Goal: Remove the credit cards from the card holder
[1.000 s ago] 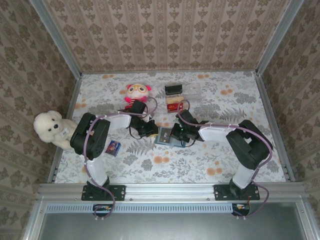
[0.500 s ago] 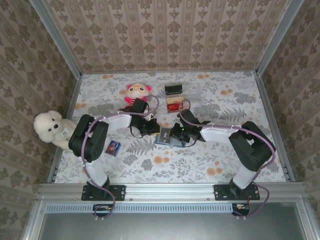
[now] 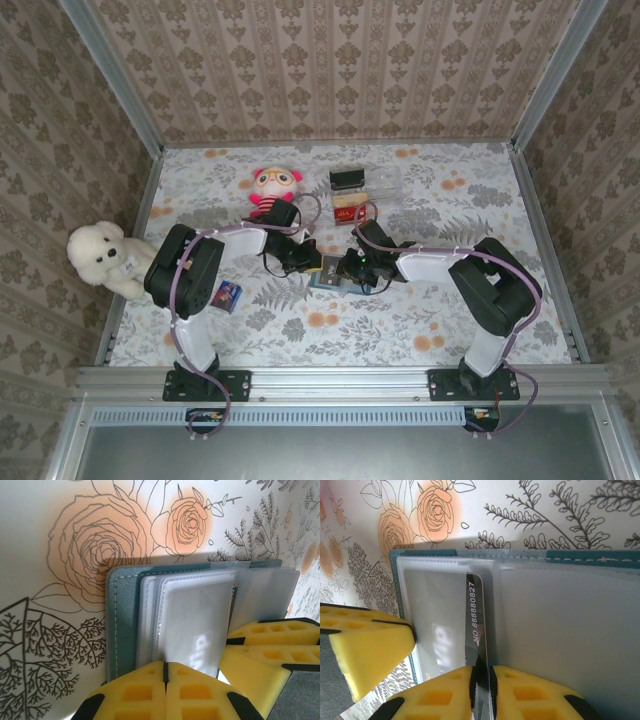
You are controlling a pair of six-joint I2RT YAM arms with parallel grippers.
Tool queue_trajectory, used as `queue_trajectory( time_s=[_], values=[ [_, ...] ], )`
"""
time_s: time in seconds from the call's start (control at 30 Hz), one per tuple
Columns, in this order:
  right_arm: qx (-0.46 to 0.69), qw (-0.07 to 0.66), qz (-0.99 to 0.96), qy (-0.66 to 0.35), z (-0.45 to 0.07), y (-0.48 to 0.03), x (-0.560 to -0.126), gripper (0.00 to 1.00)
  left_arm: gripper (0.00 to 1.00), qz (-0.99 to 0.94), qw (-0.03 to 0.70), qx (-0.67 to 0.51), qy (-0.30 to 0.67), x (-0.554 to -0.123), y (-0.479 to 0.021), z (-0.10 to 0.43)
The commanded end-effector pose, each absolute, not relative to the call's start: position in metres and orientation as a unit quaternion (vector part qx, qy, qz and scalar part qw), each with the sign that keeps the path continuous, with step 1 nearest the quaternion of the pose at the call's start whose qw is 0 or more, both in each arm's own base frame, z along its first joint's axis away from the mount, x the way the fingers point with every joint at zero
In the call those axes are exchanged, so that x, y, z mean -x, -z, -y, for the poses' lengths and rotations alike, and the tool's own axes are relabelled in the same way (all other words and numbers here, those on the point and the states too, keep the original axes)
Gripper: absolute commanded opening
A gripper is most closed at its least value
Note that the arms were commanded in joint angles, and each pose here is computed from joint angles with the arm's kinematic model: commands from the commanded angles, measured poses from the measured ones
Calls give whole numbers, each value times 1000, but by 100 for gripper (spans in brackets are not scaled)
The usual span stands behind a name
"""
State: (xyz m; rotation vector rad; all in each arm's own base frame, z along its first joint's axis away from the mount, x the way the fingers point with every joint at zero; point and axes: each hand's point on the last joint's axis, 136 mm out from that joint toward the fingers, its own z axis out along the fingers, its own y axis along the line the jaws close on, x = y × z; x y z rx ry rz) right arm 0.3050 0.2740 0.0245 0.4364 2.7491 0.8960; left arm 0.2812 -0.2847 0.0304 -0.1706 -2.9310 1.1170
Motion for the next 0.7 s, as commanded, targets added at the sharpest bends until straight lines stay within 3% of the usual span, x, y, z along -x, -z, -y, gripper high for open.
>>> queue_trajectory(
  time_s=[0.0, 0.17, 0.5, 0.67],
  values=[
    [-152, 89, -940, -291, -272, -13, -303, 20, 5, 942, 15, 48, -331, -274, -10, 272],
    [-146, 86, -936, -308, -278, -13, -304, 19, 5, 943, 22, 45, -330, -270, -4, 271],
    [-158, 96, -931, -316, -273, -17, -307, 7, 5, 939, 0, 45, -340, -278, -17, 274],
    [-157, 105, -927, -324, -267, -29, -305, 5, 9, 938, -13, 46, -345, -282, -27, 274]
  ],
)
